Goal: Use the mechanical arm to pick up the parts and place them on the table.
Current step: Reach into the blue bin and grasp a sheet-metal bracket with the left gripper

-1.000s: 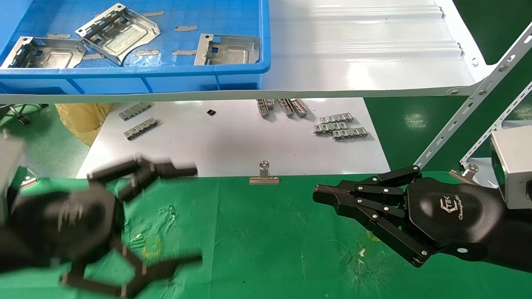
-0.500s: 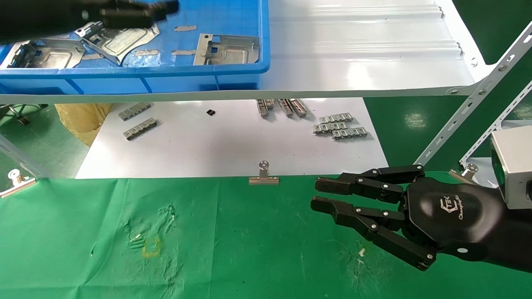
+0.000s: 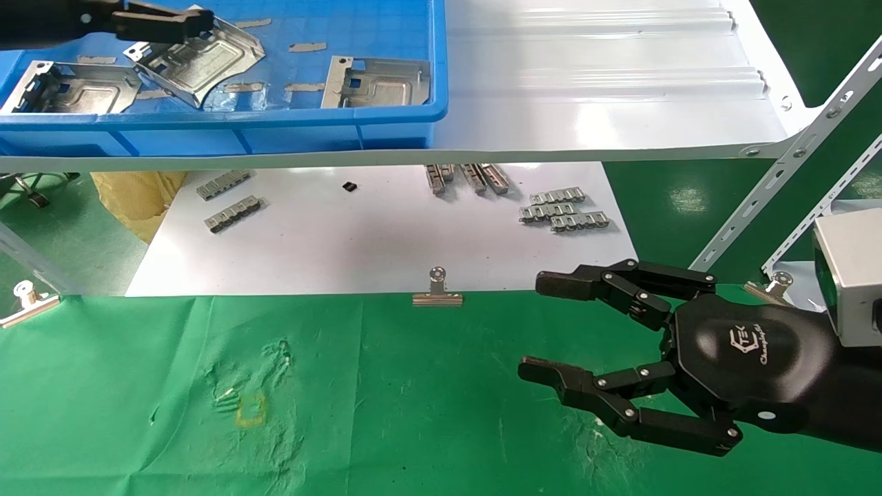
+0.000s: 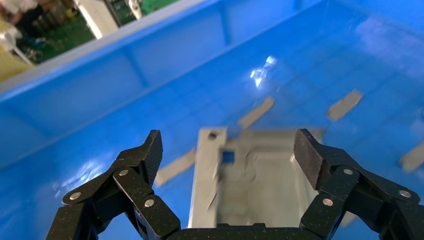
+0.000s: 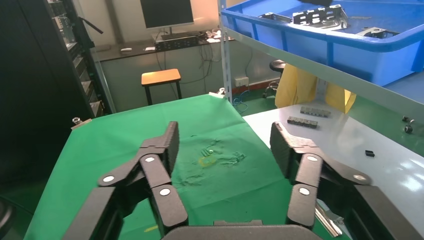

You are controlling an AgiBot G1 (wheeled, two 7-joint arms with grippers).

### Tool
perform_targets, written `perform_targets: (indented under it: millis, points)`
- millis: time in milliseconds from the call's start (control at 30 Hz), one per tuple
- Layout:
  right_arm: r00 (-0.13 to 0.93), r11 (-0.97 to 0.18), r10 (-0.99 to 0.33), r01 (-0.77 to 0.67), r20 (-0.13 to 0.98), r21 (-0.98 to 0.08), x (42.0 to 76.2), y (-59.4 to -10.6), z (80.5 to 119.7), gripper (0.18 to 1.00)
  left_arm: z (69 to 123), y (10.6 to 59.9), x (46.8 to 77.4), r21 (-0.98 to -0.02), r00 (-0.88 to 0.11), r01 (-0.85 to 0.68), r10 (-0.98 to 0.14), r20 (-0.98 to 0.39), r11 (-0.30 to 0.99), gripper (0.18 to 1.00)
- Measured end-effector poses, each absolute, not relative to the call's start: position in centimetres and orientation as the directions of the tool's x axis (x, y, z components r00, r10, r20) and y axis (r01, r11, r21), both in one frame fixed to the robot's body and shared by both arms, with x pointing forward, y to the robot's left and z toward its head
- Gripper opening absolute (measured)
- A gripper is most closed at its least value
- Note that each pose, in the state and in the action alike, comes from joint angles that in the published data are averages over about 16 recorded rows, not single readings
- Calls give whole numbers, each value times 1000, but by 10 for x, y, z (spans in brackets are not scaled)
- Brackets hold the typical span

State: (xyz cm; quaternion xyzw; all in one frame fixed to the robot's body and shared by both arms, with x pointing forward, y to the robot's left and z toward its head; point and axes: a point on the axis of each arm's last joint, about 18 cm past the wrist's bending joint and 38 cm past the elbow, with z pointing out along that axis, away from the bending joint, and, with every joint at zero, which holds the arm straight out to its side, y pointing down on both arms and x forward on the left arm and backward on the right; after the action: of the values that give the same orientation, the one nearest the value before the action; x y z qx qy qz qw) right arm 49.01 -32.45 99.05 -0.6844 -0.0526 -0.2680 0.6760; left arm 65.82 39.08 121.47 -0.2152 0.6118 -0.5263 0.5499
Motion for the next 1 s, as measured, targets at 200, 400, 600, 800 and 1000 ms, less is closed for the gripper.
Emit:
perform_targets:
  millis: [200,400,600,800,1000]
  points:
    - [851,-81,-290,434,438,-897,490,-325,990,713,1206,403,657,-892,-298,267,-848,-437,366,931]
    - [851,-81,-290,434,438,-897,490,-325,990,842,1199,411,661,-892,-277,236,-853,-443,386,847]
    - [851,-81,-290,434,438,-897,490,-325,990,933,1196,415,665,-886,-249,225,-855,-455,406,731]
    - [851,-81,-290,434,438,-897,490,-325,990,980,1195,417,668,-881,-228,225,-857,-462,415,593]
    - [851,-81,-290,434,438,-897,490,-325,990,998,1198,417,669,-884,-221,238,-864,-452,402,454]
